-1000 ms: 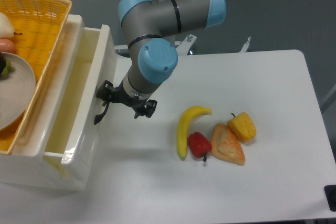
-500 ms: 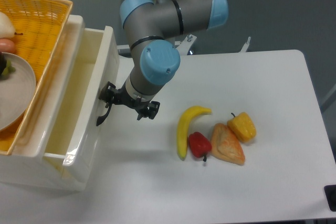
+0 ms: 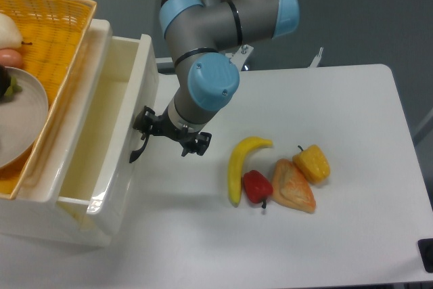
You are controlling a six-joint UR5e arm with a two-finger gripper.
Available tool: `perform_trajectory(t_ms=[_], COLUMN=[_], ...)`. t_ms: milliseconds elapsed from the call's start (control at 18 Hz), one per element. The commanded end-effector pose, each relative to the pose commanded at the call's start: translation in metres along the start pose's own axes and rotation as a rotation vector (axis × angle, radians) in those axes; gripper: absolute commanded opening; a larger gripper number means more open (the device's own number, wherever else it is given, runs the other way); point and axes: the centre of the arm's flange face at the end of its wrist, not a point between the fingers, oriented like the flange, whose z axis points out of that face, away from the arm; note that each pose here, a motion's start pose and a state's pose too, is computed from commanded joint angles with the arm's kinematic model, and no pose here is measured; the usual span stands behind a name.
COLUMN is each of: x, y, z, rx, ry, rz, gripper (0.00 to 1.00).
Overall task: Slide open the top white drawer
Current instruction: 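Pull the handle away from the cabinet, sliding the drawer out, then keep pulling the drawer outward until it is fully extended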
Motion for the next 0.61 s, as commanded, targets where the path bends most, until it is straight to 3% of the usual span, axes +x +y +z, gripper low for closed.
perform_trajectory(t_ms=[611], x=[-0.013], y=[0.003], z=[-0.009], rx=[0.01], ry=[-0.015], rz=[-0.015], gripper=[1.0])
